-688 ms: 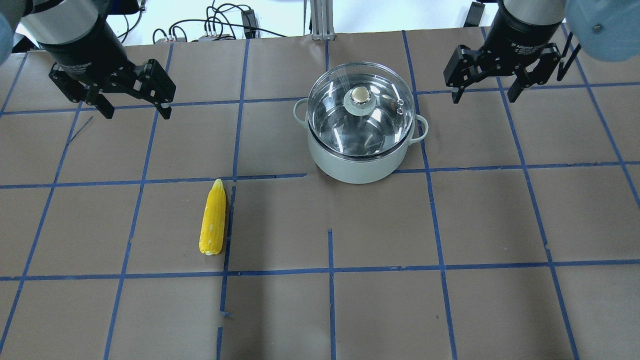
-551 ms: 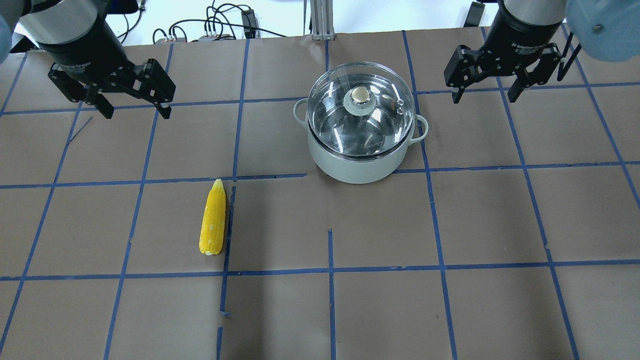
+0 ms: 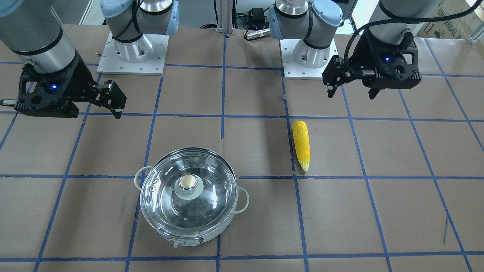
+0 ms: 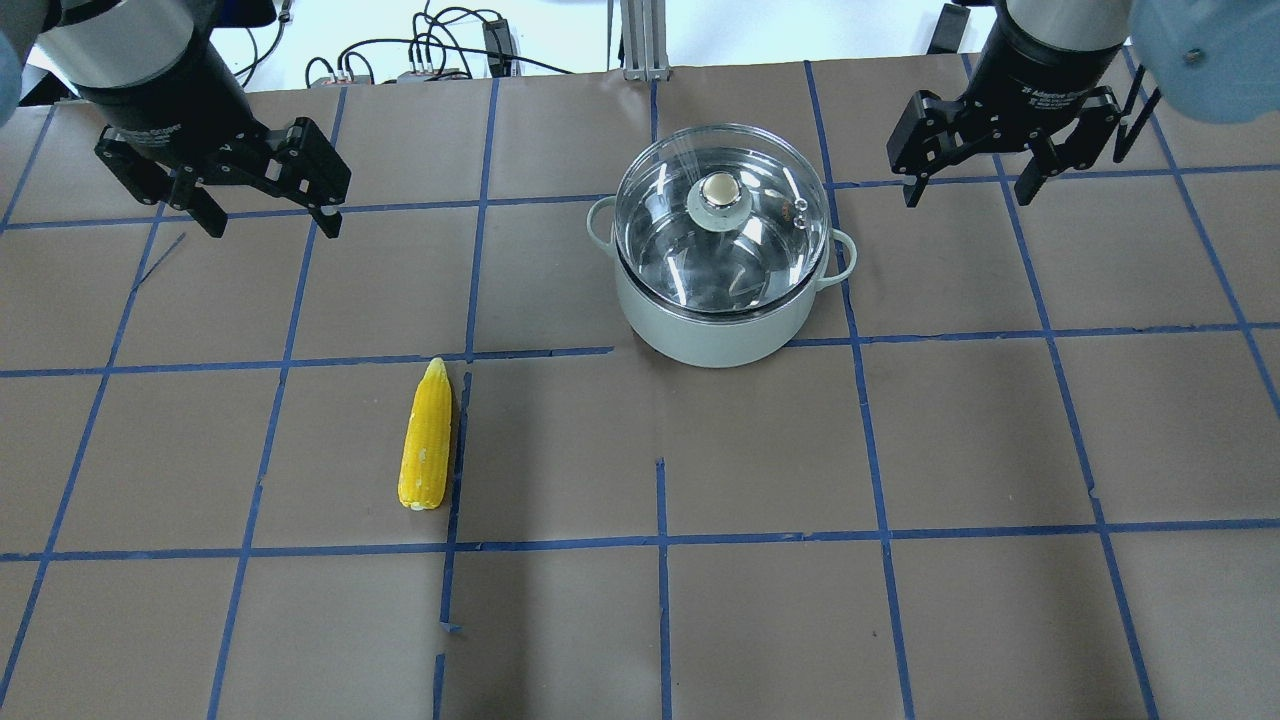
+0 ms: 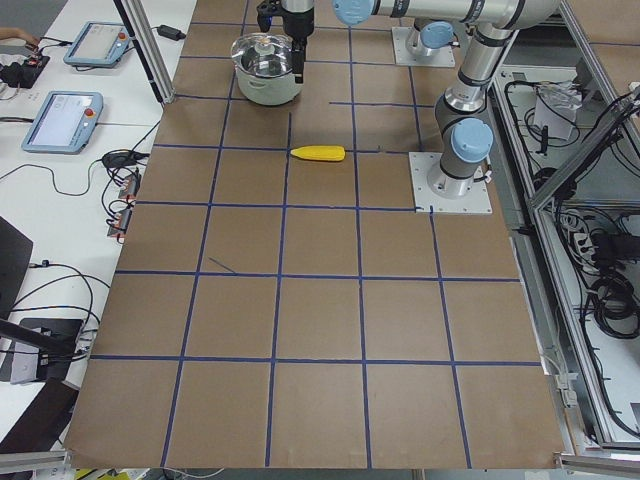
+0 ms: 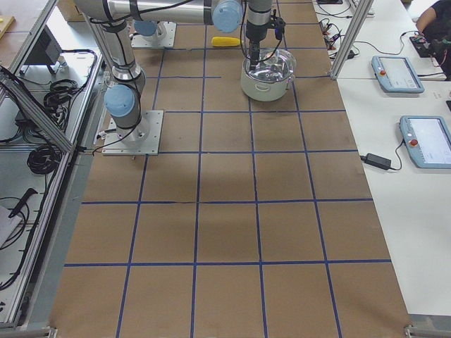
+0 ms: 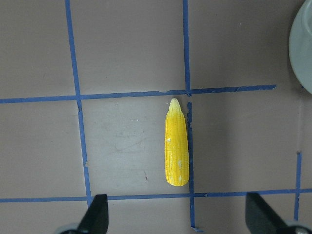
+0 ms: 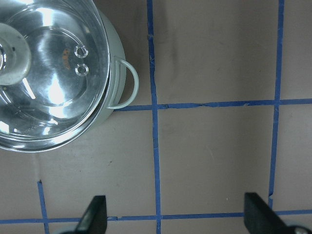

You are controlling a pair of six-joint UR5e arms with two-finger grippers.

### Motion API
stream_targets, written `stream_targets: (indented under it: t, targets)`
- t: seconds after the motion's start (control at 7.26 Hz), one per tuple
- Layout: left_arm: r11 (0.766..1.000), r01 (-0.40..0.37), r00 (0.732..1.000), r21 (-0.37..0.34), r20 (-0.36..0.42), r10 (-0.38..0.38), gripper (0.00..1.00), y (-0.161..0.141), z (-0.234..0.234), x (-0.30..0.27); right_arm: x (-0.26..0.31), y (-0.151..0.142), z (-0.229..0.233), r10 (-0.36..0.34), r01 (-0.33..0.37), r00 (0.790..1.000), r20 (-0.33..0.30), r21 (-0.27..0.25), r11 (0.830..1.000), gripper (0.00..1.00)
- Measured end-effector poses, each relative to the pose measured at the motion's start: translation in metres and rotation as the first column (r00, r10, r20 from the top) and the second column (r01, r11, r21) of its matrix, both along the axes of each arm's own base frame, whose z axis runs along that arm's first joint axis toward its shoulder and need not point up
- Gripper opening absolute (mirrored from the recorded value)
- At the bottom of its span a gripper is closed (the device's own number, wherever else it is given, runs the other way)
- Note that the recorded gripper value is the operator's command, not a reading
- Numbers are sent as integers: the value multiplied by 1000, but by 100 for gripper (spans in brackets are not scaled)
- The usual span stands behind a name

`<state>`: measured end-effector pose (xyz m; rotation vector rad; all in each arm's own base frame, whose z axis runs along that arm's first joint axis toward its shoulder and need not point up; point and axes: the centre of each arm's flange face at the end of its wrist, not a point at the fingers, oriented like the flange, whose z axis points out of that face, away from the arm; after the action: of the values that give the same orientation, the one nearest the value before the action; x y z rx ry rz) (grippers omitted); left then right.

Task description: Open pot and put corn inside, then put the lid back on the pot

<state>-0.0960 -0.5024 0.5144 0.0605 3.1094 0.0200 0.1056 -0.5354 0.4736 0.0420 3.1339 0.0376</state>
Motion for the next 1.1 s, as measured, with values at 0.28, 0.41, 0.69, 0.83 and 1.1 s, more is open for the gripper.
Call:
stream_targets:
  t: [0.28, 0.41, 0.69, 0.83, 1.1]
  targets:
    - [1000, 7, 1000, 2, 0, -7, 100, 2, 1, 0, 0, 0, 0, 0, 0, 1000, 0, 0, 1000, 100]
    - [1000, 15, 1000, 8, -2, -15, 100, 2, -1, -2, 0, 0, 0, 0, 0, 1000, 1, 0, 1000, 100]
    - [1000, 22, 1000, 18, -18, -21, 100, 7, -7, -5, 0, 0, 0, -1, 1, 1000, 0, -1, 1000, 100]
    - [999, 25, 999, 21, -21, -25, 100, 9, -10, -5, 0, 0, 0, -1, 1, 1000, 0, -1, 1000, 100]
    - [1000, 19, 1000, 22, -20, -19, 100, 9, -13, -4, 0, 0, 0, 0, 0, 1000, 0, -1, 1000, 100]
